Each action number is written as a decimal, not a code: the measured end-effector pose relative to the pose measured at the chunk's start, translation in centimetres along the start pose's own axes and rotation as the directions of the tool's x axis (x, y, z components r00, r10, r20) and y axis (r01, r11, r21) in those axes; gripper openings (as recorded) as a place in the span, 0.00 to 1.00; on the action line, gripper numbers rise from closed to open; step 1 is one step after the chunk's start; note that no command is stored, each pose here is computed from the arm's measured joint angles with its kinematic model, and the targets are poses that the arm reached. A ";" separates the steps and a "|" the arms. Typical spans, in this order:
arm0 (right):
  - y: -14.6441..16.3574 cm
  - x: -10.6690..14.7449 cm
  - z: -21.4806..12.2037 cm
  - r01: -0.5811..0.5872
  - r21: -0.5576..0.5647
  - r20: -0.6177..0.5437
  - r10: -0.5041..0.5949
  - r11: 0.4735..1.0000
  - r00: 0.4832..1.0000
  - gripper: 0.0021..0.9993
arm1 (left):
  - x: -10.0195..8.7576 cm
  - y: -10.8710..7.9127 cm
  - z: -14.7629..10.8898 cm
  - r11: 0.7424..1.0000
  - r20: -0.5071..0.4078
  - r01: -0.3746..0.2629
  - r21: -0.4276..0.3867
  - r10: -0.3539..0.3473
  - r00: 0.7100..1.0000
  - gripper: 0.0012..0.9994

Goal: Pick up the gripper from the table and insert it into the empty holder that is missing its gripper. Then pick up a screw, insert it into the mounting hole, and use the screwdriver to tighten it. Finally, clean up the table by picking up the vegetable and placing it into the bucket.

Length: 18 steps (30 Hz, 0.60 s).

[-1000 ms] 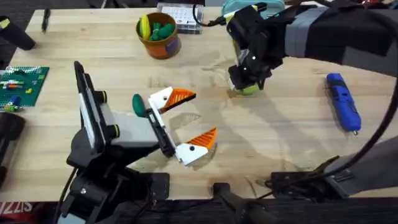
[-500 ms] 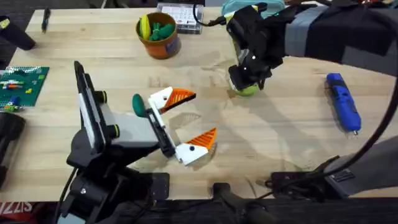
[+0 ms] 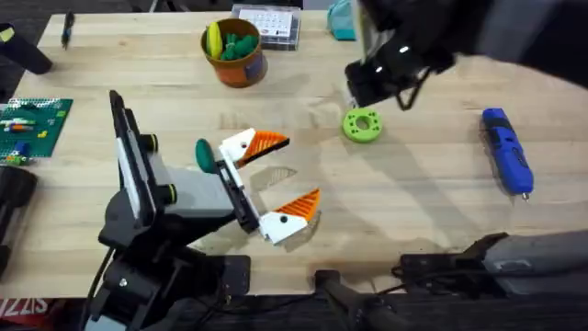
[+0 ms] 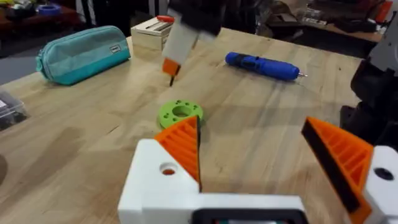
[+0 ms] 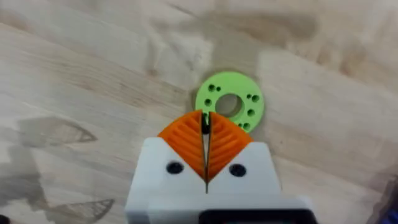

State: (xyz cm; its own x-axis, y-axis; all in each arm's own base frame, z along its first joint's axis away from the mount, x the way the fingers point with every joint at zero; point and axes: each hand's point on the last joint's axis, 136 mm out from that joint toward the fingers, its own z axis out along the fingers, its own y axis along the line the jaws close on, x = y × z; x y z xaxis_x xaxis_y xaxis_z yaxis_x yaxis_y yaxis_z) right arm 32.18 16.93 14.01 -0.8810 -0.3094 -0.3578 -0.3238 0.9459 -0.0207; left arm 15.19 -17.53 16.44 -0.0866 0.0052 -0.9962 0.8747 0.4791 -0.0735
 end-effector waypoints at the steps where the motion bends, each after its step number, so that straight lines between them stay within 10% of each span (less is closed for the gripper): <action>1: 0.0 -0.4 -1.0 0.004 -0.009 0.034 -0.004 1.000 0.999 0.01 | 0.0 0.0 0.0 1.000 0.000 0.000 0.000 0.000 1.000 0.99; 11: 2.6 -1.9 -8.8 0.153 -0.185 0.267 -0.100 0.971 0.959 0.01 | 0.0 0.1 0.0 1.000 0.000 0.000 -0.004 0.000 1.000 0.99; 18: 7.2 -2.0 -11.0 0.306 -0.417 0.349 -0.161 0.856 0.923 0.01 | 0.0 0.1 0.0 1.000 0.000 0.000 -0.004 0.000 1.000 0.99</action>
State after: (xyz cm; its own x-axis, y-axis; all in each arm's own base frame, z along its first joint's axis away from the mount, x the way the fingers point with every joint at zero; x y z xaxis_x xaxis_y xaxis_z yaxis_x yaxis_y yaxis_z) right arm 27.78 23.26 24.82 -0.6413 -0.4038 -0.6525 -0.6907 0.6741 0.2616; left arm 15.25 -17.50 16.44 -0.0863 0.0051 -0.9963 0.8729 0.4824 -0.0732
